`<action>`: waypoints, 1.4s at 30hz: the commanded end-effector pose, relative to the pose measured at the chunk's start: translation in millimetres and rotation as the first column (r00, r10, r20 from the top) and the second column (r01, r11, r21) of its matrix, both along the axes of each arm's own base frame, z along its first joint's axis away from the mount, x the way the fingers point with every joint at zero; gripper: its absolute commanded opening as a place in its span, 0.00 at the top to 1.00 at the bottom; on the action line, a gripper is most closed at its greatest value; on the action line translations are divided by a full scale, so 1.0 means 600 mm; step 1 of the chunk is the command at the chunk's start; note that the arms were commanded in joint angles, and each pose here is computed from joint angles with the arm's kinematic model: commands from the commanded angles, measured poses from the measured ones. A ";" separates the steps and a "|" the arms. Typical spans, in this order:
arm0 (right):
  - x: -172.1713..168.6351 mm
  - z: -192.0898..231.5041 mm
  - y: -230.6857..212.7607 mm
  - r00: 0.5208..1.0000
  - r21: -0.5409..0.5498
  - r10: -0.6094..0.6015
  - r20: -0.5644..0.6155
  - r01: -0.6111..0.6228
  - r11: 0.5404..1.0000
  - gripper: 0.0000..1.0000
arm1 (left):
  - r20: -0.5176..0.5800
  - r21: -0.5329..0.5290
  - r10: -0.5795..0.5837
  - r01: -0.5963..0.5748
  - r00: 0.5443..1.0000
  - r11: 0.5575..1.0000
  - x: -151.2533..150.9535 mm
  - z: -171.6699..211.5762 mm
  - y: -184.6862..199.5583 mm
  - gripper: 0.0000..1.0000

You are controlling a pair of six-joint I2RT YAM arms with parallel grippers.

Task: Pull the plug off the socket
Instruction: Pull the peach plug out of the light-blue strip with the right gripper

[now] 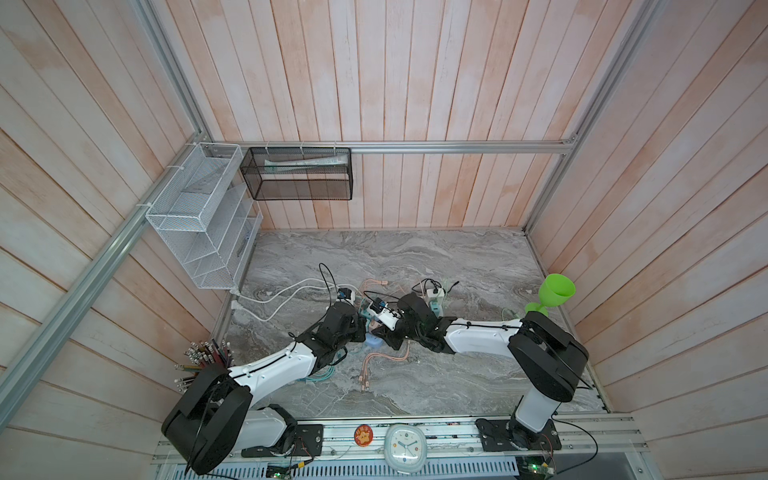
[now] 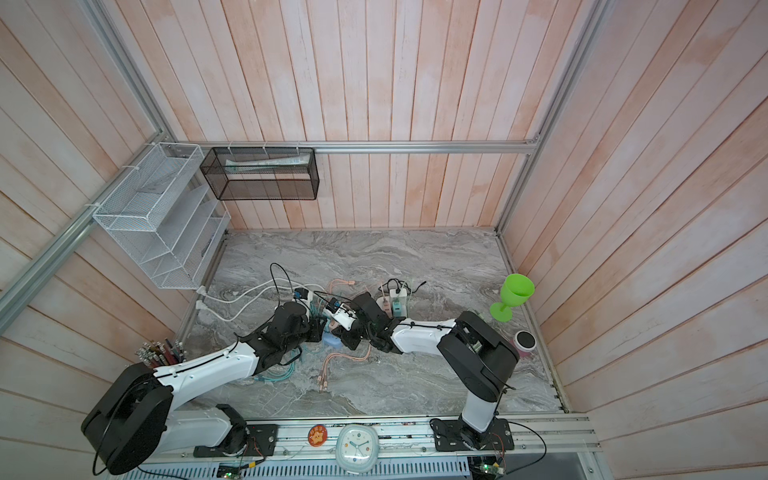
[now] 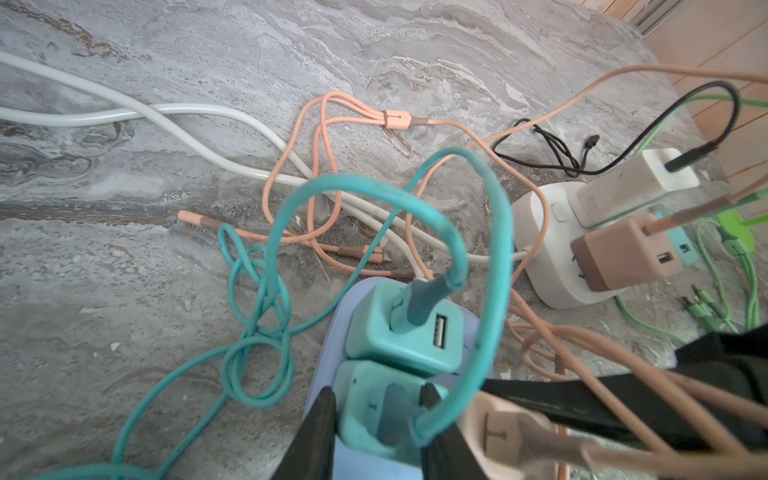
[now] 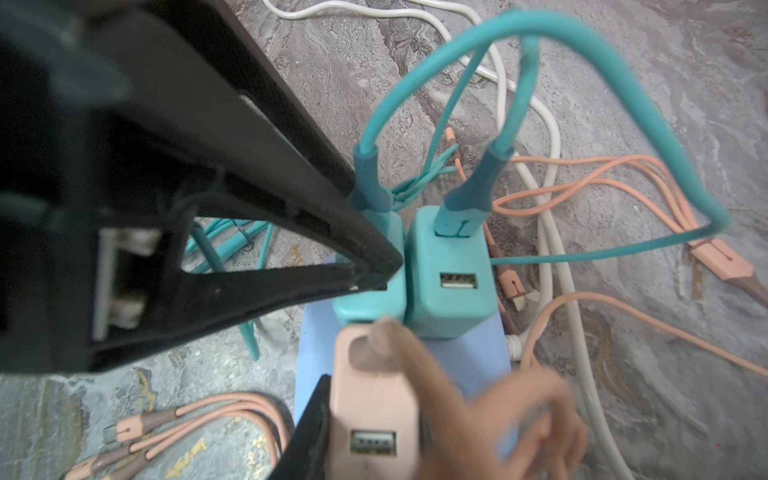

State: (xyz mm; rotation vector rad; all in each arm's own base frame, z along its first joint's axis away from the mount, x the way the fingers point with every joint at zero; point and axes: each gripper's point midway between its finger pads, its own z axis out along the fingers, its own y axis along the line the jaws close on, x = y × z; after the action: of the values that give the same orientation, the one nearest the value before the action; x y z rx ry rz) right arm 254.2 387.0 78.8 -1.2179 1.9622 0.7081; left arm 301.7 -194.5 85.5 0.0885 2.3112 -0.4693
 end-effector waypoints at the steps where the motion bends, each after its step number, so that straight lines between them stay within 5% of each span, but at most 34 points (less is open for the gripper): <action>1: -0.032 0.022 0.040 0.996 0.025 0.090 0.011 -0.090 0.996 1.00 | -0.184 0.177 0.060 -0.027 0.981 0.984 -0.049 -0.095 0.053 0.67; 11: -0.034 0.039 0.026 0.994 0.028 0.039 0.102 -0.042 0.999 1.00 | -0.195 0.148 0.072 -0.043 0.978 0.988 -0.045 -0.099 0.052 0.67; 30: -0.023 0.073 0.040 0.997 0.153 0.017 -0.075 -0.006 0.988 1.00 | -0.188 0.205 0.109 -0.070 0.976 0.976 -0.045 -0.099 0.069 0.67; 42: -0.033 0.034 0.040 0.999 0.059 0.019 -0.034 -0.017 0.998 1.00 | -0.182 0.212 0.114 -0.075 0.977 0.975 -0.043 -0.099 0.069 0.67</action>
State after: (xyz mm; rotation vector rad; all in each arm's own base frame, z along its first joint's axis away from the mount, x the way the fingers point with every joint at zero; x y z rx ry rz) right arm 257.8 385.6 87.6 -1.1012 2.0120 0.7052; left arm 308.2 -194.0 87.1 0.0530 2.3019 -0.4481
